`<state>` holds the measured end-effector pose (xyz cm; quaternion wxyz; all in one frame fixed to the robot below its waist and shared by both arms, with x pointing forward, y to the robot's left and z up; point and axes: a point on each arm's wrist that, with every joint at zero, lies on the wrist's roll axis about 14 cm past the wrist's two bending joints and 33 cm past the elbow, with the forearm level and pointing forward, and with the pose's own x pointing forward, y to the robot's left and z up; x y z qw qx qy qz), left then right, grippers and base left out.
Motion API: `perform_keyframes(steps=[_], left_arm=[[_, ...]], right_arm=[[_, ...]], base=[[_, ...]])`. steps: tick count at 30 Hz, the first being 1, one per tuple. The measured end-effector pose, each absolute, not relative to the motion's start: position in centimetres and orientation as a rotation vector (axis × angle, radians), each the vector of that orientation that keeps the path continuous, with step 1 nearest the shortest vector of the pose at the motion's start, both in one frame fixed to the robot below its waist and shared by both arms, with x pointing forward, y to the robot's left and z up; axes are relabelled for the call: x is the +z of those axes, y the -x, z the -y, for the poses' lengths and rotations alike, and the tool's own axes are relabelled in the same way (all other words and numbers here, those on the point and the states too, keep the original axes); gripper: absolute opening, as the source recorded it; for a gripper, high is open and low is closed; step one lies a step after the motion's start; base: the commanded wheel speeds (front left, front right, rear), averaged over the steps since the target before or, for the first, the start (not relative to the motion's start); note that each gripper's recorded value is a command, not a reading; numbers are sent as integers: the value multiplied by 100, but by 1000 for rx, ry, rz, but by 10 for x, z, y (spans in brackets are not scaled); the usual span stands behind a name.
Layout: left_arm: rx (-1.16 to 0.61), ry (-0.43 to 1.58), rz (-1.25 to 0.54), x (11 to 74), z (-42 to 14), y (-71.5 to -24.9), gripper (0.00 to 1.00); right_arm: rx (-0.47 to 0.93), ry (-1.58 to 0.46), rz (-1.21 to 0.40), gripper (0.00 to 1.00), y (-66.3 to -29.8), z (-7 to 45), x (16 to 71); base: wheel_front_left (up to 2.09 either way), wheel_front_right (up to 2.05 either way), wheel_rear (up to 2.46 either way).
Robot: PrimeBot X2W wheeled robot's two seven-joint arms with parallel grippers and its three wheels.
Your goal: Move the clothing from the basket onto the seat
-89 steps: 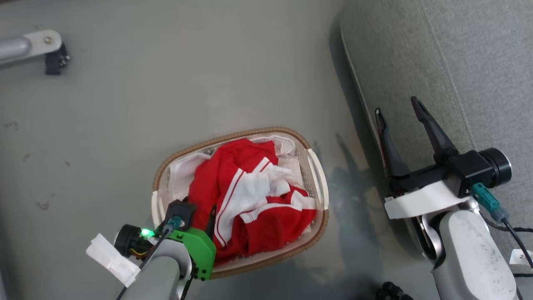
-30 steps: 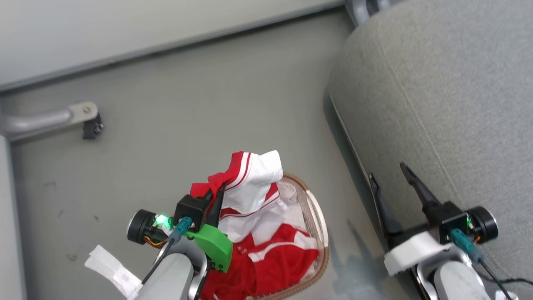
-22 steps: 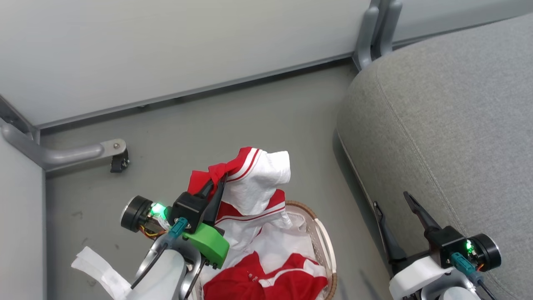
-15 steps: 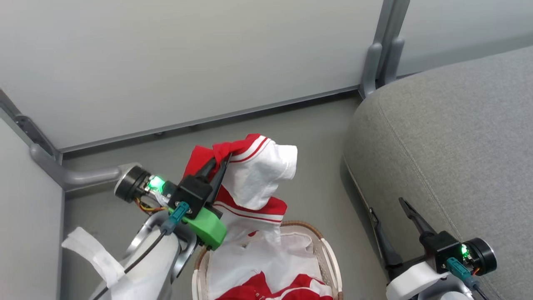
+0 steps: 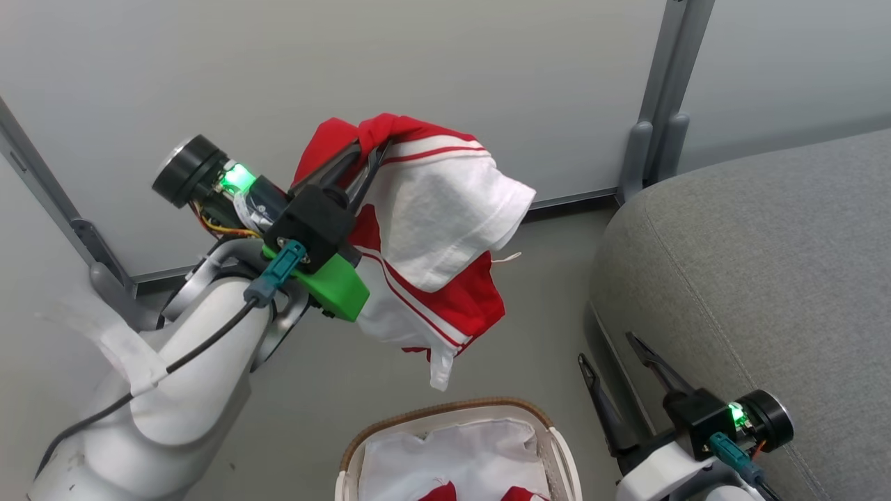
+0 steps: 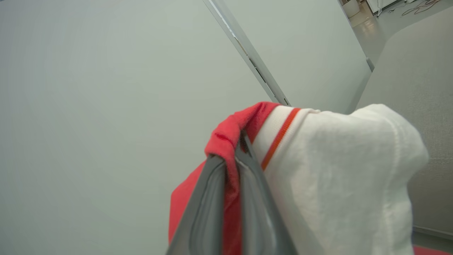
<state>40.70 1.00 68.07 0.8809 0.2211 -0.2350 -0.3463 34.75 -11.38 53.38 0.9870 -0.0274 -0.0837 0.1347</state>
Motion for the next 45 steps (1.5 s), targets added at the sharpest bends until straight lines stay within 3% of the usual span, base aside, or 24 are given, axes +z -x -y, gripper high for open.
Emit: perform_keyframes(steps=[18,32,33,34,37,45], left_arm=[[-795,-508,602,731,16,-388,0],[-860,-462,585,724,30,-371,0],[-860,-458,584,723,30,-370,0],[-860,-455,582,723,30,-370,0],[-853,-440,574,723,27,-371,0],[-796,-386,506,707,7,-385,0]], right_arm=[[535,140,306,100,-365,29,579],[592,164,316,100,-389,9,591],[594,163,312,75,-391,9,591],[595,161,310,40,-392,8,591],[598,148,310,0,-395,6,594],[569,125,302,0,-397,15,593]], base=[[0,0,0],[0,0,0],[0,0,0],[0,0,0],[0,0,0],[0,0,0]])
